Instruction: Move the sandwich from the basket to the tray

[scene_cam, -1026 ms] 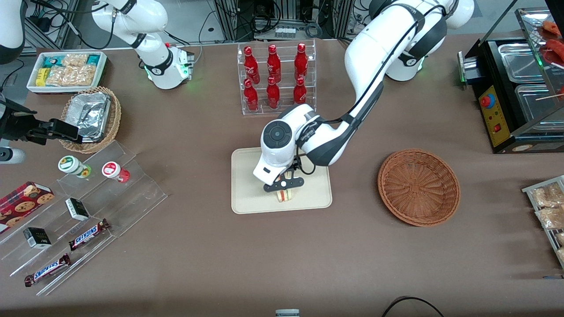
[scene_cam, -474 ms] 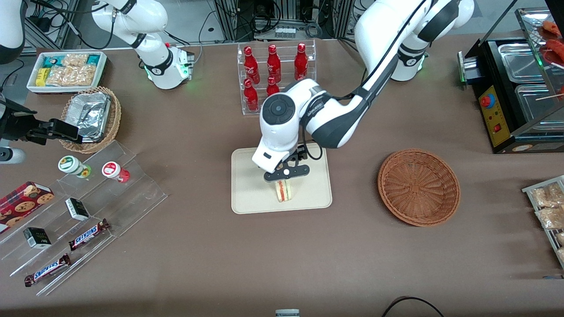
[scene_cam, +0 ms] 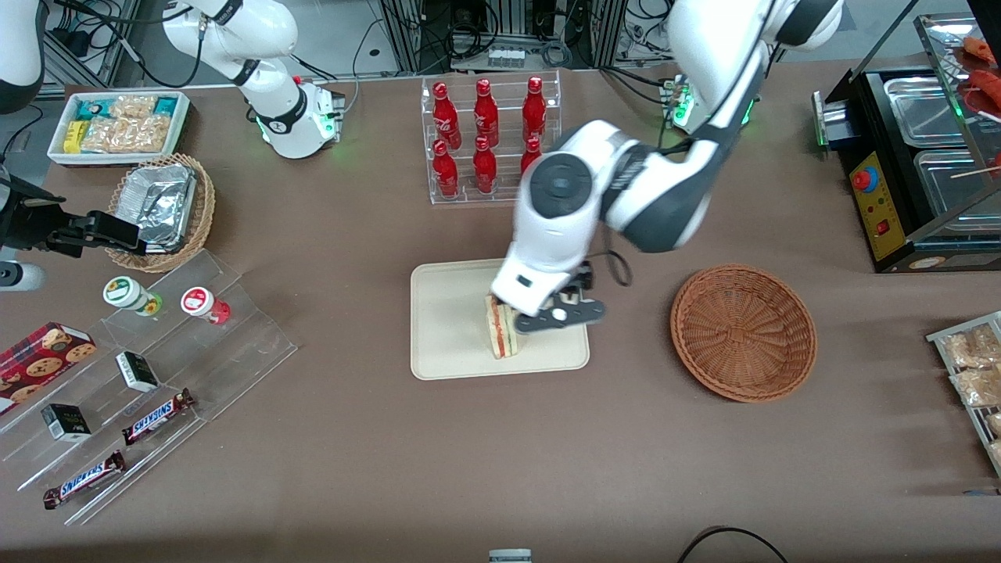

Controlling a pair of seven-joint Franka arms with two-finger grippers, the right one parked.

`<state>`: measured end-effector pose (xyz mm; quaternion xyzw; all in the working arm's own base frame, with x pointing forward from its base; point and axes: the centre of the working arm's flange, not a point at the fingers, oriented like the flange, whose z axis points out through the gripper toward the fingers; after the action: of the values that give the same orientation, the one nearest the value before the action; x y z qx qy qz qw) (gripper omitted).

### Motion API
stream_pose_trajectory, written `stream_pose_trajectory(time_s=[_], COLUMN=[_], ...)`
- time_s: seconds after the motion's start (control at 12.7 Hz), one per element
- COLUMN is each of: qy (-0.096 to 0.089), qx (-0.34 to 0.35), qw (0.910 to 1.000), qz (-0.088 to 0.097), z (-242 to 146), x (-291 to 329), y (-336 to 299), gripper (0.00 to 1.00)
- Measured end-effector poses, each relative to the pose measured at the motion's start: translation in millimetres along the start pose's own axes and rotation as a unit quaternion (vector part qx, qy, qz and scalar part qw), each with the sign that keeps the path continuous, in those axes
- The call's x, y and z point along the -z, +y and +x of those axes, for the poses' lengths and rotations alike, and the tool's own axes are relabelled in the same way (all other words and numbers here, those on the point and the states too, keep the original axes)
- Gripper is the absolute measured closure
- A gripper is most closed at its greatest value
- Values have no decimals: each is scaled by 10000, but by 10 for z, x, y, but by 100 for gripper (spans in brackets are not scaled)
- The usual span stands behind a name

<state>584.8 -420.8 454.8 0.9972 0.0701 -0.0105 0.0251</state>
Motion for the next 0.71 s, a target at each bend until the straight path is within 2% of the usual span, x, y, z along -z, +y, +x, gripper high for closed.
stream_pose_trajectory(time_s=[0.39, 0.71], qy=[-83, -417], qx=[-411, -972], qw=[9990, 9943], qz=[-122, 97], z=[402, 575], x=[336, 542], y=[-956, -1652], gripper=[0, 0])
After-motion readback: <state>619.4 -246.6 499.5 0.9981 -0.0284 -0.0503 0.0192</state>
